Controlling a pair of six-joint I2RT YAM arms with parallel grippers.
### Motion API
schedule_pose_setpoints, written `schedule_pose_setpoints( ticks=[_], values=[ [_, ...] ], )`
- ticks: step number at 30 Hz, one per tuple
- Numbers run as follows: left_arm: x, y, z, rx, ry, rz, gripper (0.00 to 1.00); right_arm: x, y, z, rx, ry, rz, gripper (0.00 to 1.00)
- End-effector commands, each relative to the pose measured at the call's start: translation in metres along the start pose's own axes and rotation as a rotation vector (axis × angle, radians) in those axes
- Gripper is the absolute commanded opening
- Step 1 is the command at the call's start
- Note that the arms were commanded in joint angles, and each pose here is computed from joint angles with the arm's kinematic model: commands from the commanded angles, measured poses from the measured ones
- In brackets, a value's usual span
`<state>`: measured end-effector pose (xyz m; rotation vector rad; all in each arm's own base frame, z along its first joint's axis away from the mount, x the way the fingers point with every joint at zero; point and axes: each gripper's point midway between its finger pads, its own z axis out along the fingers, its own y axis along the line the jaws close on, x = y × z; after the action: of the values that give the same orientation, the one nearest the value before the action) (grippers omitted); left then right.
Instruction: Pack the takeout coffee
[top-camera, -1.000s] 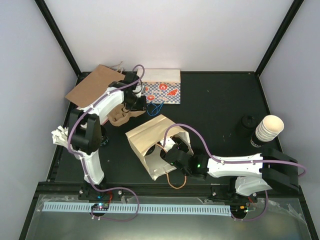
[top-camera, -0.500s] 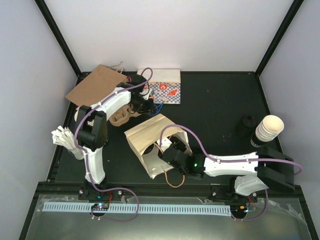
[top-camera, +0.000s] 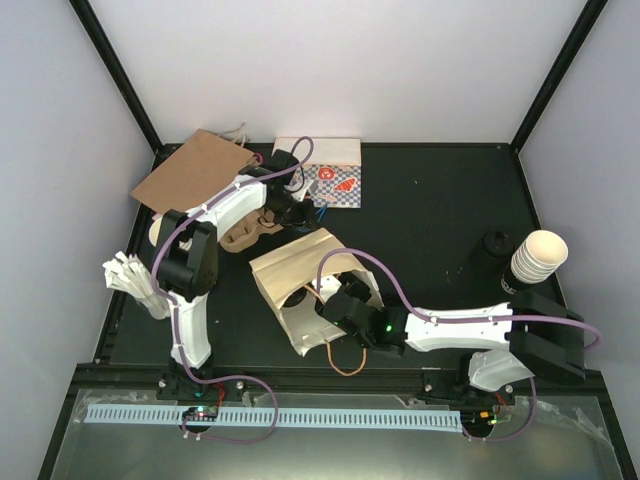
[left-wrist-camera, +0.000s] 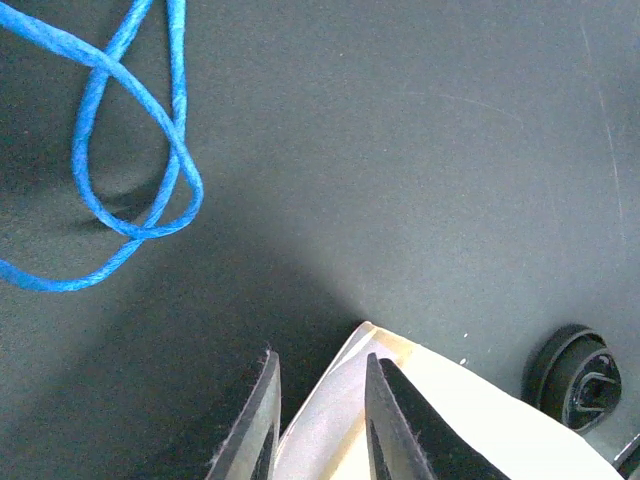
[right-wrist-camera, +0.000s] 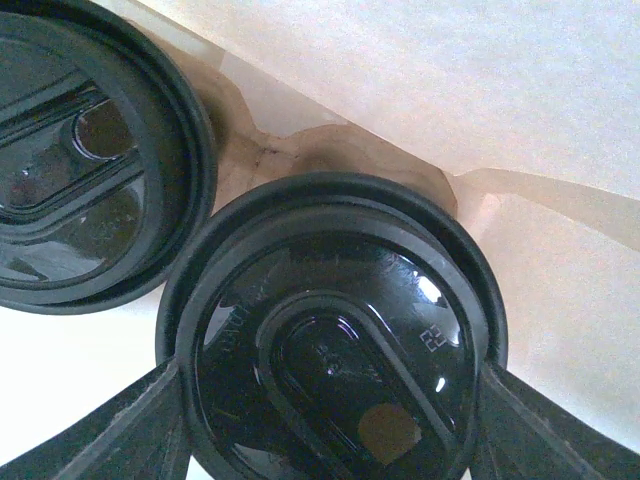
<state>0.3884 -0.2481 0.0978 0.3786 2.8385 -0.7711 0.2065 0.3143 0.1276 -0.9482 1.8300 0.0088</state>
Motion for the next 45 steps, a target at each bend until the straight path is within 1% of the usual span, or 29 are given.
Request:
schedule_pose_setpoints(
  ticks=[1, 13, 26, 33, 45],
  values=[
    [0.001, -0.019, 0.003, 0.064, 0.025, 0.046, 0.25, -0.019, -0.007, 0.003, 0.037, -0.047, 0.037, 0.36],
    [0.02, -0.021, 0.008, 0.078, 0.076, 0.053, 0.24, -0.018, -0.012, 0.016, 0.078, -0.048, 0.011, 0.35],
    [0.03, -0.019, 0.015, 0.091, 0.117, 0.064, 0.24, -0.03, -0.019, 0.013, 0.11, -0.122, -0.044, 0.35],
    [0.036, -0.023, 0.015, 0.12, 0.142, 0.065, 0.23, -0.022, -0.011, 0.023, 0.106, -0.079, -0.094, 0.34],
    [0.044, -0.022, 0.02, 0.131, 0.156, 0.068, 0.22, -0.006, -0.013, 0.032, -0.013, -0.008, 0.036, 0.32]
  ],
)
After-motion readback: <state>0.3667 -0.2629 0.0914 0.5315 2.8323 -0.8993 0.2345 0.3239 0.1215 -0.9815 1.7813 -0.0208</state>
